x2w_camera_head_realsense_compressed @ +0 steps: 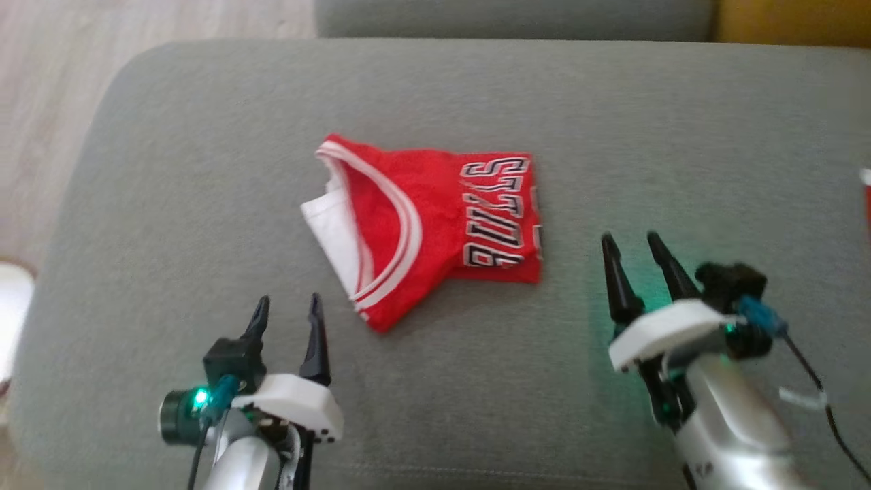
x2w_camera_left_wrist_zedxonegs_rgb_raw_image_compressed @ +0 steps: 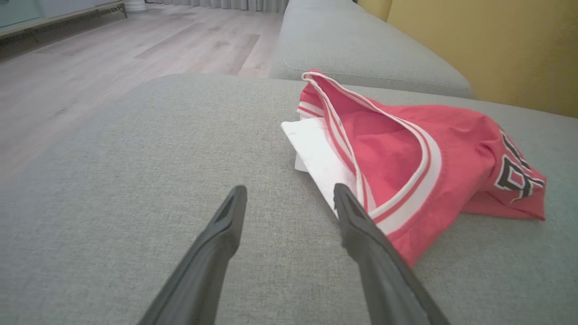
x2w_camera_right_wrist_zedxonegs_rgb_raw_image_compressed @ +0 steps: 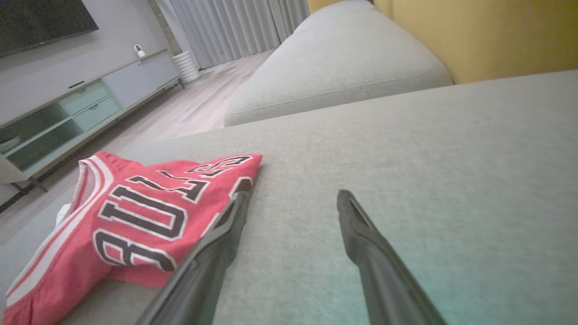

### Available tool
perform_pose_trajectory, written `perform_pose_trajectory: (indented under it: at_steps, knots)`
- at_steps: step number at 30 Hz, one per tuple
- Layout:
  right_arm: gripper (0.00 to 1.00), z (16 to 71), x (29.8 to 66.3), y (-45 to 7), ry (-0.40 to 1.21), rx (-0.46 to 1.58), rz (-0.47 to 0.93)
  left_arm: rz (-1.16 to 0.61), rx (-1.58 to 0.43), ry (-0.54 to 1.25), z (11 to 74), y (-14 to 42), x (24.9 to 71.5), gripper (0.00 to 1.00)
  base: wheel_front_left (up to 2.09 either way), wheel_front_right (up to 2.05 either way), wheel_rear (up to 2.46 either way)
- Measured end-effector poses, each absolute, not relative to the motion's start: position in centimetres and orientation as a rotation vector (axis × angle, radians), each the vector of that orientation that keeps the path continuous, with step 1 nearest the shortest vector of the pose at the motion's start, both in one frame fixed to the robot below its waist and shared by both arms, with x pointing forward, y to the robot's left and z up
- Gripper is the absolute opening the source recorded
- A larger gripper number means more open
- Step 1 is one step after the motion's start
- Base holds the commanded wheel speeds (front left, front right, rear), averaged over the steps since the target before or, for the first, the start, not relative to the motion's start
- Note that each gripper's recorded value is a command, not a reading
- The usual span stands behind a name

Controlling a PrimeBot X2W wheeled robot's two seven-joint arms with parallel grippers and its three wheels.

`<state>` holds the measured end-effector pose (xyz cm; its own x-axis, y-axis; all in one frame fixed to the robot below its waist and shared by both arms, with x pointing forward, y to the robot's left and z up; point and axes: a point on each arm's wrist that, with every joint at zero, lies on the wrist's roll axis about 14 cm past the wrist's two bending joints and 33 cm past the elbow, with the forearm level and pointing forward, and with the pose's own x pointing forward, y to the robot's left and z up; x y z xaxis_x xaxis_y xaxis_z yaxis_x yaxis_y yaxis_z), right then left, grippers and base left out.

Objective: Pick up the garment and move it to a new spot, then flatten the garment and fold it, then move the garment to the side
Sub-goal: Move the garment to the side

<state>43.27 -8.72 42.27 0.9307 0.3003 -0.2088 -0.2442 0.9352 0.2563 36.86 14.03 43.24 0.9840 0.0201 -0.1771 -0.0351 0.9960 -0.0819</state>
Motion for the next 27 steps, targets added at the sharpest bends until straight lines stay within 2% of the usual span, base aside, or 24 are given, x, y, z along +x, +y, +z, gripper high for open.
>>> perform_pose_trajectory:
  at_steps: [8, 16, 17, 18, 27]
  knots:
    - [1.0, 40.9, 46.6, -3.7, 0.321, 0.196, 0.394, 0.13, -0.096, 0.196, 42.8, 16.9, 35.2, 1.0, 0.0, 0.0, 0.0]
    - [1.0, 36.8, 46.0, -0.9, 0.498, 0.147, 0.451, 0.236, -0.096, 0.213, 42.4, 19.8, 33.2, 1.0, 0.0, 0.0, 0.0]
    - [0.72, 36.5, 46.3, -0.7, 0.515, 0.14, 0.455, 0.245, -0.096, 0.215, 42.4, 20.0, 33.0, 1.0, 0.0, 0.0, 0.0]
    - [0.0, 36.5, 46.3, -0.7, 0.515, 0.14, 0.455, 0.245, -0.096, 0.215, 42.4, 20.0, 33.0, 1.0, 0.0, 0.0, 0.0]
    - [0.0, 37.3, 46.7, -3.6, 0.489, 0.178, 0.37, 0.171, -0.097, 0.209, 42.4, 18.0, 34.6, 1.0, 0.0, 0.0, 0.0]
